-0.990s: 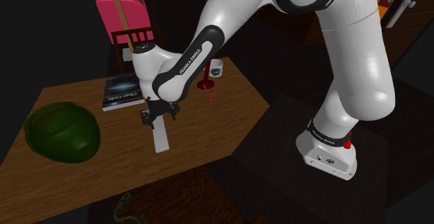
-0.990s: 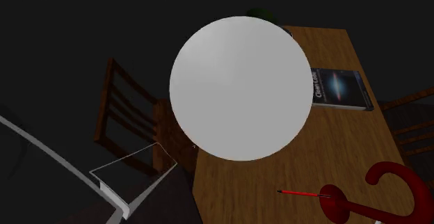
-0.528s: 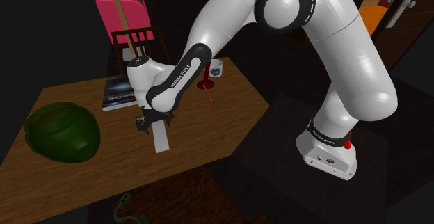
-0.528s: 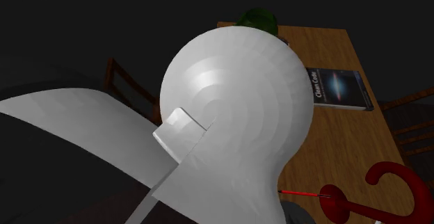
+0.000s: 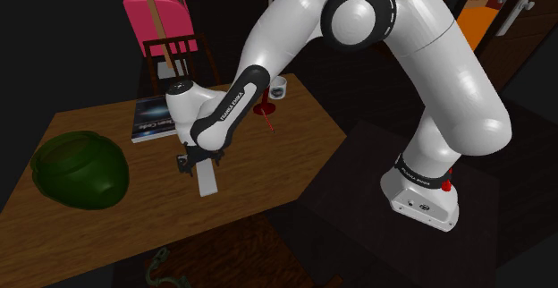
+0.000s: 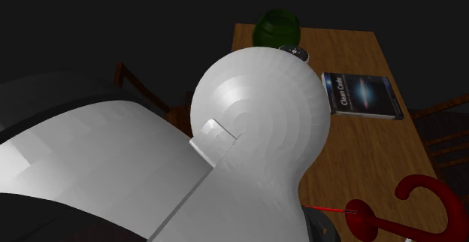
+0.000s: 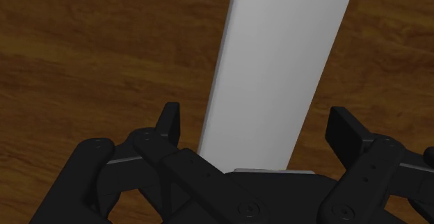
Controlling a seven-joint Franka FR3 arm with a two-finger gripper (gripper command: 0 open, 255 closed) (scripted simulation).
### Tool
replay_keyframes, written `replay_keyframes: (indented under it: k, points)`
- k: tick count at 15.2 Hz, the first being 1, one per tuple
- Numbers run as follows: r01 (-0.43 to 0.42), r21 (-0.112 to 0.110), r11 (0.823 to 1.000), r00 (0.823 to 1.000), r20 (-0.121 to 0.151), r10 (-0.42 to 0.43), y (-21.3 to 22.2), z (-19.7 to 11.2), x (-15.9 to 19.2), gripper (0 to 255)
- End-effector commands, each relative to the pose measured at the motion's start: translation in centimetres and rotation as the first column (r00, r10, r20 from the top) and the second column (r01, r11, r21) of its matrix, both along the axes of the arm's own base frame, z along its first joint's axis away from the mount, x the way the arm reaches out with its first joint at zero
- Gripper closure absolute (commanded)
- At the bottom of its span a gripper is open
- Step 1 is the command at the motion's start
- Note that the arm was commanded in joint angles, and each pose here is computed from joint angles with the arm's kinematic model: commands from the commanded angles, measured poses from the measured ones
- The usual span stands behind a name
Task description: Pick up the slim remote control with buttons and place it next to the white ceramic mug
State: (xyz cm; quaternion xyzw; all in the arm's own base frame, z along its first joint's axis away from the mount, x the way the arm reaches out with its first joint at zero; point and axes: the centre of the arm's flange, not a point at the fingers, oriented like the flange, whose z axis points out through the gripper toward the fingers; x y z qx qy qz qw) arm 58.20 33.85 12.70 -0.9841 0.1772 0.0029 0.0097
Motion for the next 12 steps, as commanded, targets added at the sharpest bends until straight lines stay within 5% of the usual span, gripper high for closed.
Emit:
replay_keyframes:
  k: [1, 3, 4, 12]
  points:
    - [0.0, 0.0, 1.0, 1.0, 0.0, 0.0, 0.01, -0.02, 0.0, 0]
    - [0.0, 0.0, 1.0, 1.0, 0.0, 0.0, 0.0, -0.01, 0.0, 0]
    - [0.0, 0.0, 1.0, 1.0, 0.0, 0.0, 0.0, -0.01, 0.0, 255]
    - [0.0, 0.0, 1.0, 1.0, 0.0, 0.0, 0.0, -0.01, 0.0, 255]
